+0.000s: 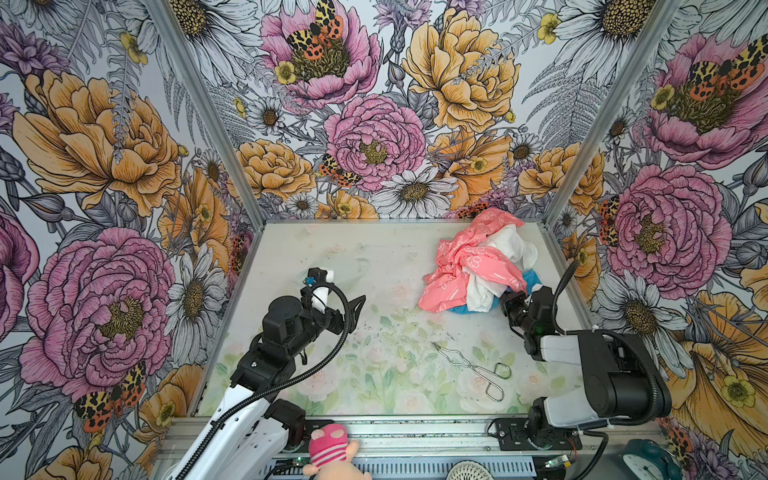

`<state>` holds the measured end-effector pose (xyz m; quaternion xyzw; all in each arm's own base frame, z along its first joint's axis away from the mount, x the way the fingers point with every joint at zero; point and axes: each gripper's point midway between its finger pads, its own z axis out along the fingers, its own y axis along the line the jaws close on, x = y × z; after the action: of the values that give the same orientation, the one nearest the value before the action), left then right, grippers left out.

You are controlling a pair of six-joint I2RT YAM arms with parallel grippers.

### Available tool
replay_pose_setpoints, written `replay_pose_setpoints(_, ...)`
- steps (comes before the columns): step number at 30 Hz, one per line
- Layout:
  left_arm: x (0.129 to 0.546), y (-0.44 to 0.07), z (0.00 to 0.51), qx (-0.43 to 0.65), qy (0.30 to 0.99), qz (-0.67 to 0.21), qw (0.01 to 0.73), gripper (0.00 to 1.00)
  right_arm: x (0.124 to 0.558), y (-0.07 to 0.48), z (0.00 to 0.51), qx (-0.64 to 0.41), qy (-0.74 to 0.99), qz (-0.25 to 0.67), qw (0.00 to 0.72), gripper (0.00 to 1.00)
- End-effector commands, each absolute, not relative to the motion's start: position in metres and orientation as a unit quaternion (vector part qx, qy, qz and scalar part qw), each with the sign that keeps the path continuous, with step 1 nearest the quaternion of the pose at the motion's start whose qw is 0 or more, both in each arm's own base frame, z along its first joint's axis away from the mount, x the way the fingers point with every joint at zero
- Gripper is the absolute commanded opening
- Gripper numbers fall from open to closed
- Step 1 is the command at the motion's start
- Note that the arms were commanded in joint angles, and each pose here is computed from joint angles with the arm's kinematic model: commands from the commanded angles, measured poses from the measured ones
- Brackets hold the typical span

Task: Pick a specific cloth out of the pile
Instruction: 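Grasp the blue cloth under the pink cloth with the right gripper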

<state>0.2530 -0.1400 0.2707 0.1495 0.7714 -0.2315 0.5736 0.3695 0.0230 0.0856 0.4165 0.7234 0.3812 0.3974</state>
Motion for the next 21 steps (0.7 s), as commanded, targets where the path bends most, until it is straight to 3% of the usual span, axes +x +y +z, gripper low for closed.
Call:
replay_pose_setpoints(1, 0.251, -0.138, 0.269, 0.155, 0.77, -0.219, 0.579, 0.99, 0.38, 0.024, 0.123, 0.377, 0.721, 0.38, 0.439, 0.0)
replay_pose_setpoints(21, 0.25, -0.138, 0.27, 0.155, 0.768, -0.219, 0.581, 0.99, 0.423, 0.047, 0.262, 0.269, 0.677, 0.447, 0.52, 0.0)
